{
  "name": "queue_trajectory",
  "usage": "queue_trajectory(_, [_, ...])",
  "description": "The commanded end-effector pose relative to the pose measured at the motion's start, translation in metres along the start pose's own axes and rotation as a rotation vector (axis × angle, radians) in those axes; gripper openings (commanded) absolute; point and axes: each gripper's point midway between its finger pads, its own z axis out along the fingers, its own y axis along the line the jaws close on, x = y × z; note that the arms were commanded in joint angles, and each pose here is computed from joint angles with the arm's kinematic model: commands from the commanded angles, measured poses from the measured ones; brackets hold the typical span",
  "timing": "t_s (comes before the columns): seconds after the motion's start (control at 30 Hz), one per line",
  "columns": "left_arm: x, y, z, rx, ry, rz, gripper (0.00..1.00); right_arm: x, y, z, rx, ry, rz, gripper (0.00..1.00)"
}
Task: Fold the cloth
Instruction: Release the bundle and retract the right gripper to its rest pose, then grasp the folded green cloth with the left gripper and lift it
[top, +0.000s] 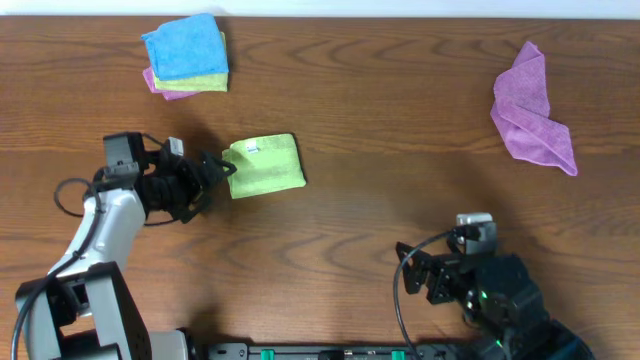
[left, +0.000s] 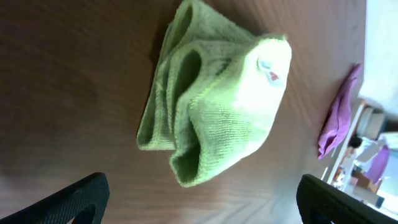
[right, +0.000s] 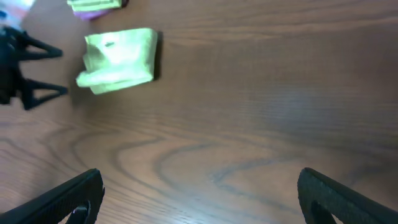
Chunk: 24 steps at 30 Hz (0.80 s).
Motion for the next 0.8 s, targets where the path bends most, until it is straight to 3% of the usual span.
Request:
queue_trajectory(0.0, [0.012, 0.005, 0.006, 0.044, 0.014, -0.072, 0.98, -0.002, -0.006, -0.005, 0.011, -0.036, 0.084, 0.99])
queue_trajectory(0.37, [0.020, 0.006, 0.027, 0.075, -0.021, -0.058, 0.98, -0.002, -0.003, -0.007, -0.008, -0.037, 0.033, 0.99])
queue_trajectory(0.77, [0.019, -0.003, 0.051, -0.039, -0.106, -0.038, 0.98, -0.003, -0.007, -0.008, 0.018, -0.045, 0.019, 0.99])
